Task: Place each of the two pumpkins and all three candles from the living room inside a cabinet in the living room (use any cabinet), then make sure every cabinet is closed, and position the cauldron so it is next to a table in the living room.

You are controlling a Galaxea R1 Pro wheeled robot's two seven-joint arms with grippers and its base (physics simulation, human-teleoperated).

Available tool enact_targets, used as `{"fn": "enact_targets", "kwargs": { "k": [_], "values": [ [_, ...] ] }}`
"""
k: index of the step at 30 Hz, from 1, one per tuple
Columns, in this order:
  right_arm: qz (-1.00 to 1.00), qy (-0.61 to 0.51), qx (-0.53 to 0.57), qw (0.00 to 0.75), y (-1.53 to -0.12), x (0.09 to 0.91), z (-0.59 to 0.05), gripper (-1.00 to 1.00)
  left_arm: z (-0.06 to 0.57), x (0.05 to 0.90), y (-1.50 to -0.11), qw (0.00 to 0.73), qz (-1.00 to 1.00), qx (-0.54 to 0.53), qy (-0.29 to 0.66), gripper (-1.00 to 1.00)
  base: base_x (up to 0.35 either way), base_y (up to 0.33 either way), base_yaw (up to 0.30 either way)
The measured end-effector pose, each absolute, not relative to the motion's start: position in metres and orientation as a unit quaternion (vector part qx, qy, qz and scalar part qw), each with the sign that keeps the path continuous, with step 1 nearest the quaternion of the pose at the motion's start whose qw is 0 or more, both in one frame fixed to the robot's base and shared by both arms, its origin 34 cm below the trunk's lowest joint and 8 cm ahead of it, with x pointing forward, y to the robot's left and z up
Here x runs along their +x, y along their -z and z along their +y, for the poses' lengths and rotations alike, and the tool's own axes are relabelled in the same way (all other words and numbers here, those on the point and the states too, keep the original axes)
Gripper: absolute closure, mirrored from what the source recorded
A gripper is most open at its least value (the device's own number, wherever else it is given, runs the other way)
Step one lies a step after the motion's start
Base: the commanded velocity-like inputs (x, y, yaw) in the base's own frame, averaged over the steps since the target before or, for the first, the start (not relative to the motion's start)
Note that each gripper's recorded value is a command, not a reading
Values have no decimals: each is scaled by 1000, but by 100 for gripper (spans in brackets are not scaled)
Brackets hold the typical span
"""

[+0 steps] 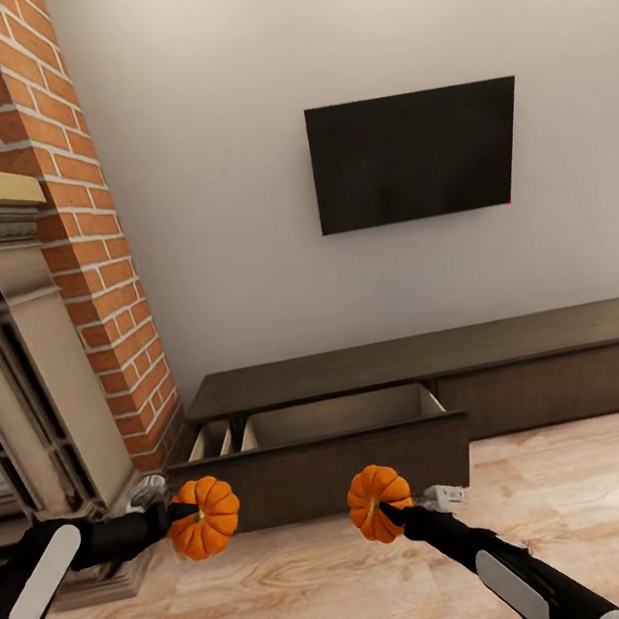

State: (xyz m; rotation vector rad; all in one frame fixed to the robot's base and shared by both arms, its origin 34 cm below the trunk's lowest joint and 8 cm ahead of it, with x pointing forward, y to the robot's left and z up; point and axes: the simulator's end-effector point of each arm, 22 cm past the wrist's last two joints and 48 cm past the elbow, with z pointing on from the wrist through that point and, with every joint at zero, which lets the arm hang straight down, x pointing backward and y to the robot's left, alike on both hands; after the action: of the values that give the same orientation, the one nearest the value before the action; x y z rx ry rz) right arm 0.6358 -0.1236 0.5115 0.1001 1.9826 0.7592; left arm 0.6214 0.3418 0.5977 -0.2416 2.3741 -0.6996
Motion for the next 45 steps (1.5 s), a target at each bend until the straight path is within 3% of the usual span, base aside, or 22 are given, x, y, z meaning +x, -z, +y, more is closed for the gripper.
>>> {"fn": "enact_targets", "kwargs": {
  "k": [4,8,16,26,45],
  "values": [
    [801,-359,-7,479,-603,640,-65,100,344,634,-644,360,902,-75,226,100,0,0,0],
    [769,-368,-48,520,-731,627,-28,100,330,646,-704,410,880,-57,232,100,0,0,0],
    [815,-258,-16,518,-744,639,-66,100,312,653,-755,444,862,-37,243,100,0,0,0],
    [801,-255,14,541,-790,654,-89,100,368,664,-754,437,873,-108,188,100,0,0,0],
    [790,-264,19,552,-843,663,-91,100,334,677,-785,429,872,-121,204,100,0,0,0]
  ]
}}
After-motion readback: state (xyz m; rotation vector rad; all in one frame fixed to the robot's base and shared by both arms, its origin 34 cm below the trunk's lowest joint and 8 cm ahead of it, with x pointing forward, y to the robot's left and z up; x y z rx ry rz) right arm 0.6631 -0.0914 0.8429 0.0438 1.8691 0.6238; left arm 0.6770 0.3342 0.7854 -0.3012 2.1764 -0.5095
